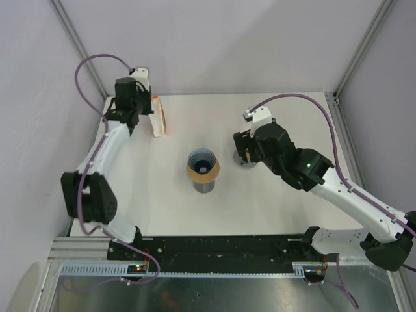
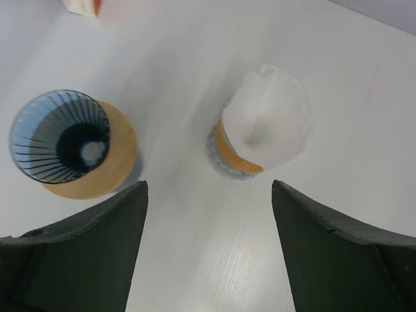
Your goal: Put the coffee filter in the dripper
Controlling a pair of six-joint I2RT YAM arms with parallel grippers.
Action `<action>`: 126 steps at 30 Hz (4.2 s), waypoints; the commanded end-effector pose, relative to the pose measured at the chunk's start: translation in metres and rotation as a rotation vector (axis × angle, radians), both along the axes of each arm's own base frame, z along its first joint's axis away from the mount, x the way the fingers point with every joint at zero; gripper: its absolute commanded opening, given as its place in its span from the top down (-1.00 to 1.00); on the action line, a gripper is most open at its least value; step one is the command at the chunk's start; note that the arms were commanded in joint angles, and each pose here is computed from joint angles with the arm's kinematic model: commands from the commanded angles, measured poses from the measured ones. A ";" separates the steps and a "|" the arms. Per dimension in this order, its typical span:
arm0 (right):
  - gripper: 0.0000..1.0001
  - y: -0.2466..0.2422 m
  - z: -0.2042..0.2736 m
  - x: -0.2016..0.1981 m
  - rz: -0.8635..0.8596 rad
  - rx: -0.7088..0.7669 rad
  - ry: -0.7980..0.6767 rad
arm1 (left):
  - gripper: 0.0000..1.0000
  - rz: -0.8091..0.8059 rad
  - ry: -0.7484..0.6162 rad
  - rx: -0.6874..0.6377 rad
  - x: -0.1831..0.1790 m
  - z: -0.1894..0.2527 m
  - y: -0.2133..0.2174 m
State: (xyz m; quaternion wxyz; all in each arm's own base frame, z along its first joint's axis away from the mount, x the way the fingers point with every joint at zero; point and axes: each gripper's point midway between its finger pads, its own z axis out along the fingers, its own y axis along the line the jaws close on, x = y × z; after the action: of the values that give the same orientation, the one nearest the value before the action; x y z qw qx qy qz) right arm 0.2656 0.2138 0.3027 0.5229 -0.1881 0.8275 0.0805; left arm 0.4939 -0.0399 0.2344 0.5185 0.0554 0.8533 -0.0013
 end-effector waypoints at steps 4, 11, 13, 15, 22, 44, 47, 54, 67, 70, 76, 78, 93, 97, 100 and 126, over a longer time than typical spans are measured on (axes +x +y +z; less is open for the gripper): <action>-0.61 0.044 0.044 -0.001 0.054 0.180 -0.136 | 0.99 -0.155 -0.146 -0.169 -0.079 0.082 -0.041; -0.55 0.116 0.082 -0.012 0.146 0.312 -0.296 | 0.99 -0.251 -0.140 -0.236 -0.139 0.106 -0.059; -0.52 0.142 0.096 -0.015 0.181 0.382 -0.352 | 0.99 -0.286 -0.103 -0.269 -0.154 0.105 -0.066; -0.48 0.166 0.100 -0.020 0.221 0.419 -0.379 | 0.99 -0.324 -0.063 -0.301 -0.168 0.101 -0.073; -0.44 0.236 0.093 -0.028 0.327 0.399 -0.386 | 1.00 -0.375 -0.029 -0.345 -0.196 0.111 -0.081; 0.31 0.225 0.029 0.042 0.065 0.105 -0.353 | 1.00 -0.426 -0.024 -0.363 -0.205 0.118 -0.088; 0.87 0.210 0.042 0.045 0.046 0.129 -0.359 | 0.99 -0.415 -0.030 -0.323 -0.202 0.115 -0.083; 1.00 0.180 0.054 0.046 0.059 0.108 -0.302 | 1.00 -0.452 -0.002 -0.244 -0.203 0.097 -0.089; 1.00 0.133 0.037 0.017 0.223 0.028 0.106 | -0.28 -0.666 -0.053 -0.230 -0.236 0.143 -0.113; 1.00 0.128 0.024 0.003 0.271 0.023 0.215 | -0.37 -0.709 -0.046 -0.260 -0.244 0.148 -0.120; 1.00 0.122 -0.013 -0.018 0.321 -0.082 0.405 | -0.39 -0.727 0.005 -0.293 -0.242 0.138 -0.126; 1.00 0.127 -0.024 -0.018 0.333 -0.099 0.433 | -0.39 -0.730 0.039 -0.306 -0.240 0.128 -0.129; 1.00 0.156 -0.063 0.009 0.355 -0.109 0.479 | -0.31 -0.678 0.172 -0.320 -0.215 0.066 -0.138; 1.00 0.155 -0.072 0.014 0.349 -0.111 0.477 | -0.17 -0.668 0.199 -0.313 -0.209 0.049 -0.140; 1.00 0.154 -0.075 0.018 0.340 -0.105 0.473 | -0.06 -0.663 0.220 -0.305 -0.205 0.039 -0.142; 0.64 0.141 -0.064 0.029 0.308 -0.080 0.396 | 0.76 -0.677 0.293 -0.211 -0.209 -0.002 -0.151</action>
State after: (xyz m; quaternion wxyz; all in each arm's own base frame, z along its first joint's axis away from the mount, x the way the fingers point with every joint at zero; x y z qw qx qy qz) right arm 0.2889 0.3560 0.1994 0.2693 -0.3201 0.8973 0.1407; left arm 0.2864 -0.1876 0.2258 0.3476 0.2620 0.8590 -0.2696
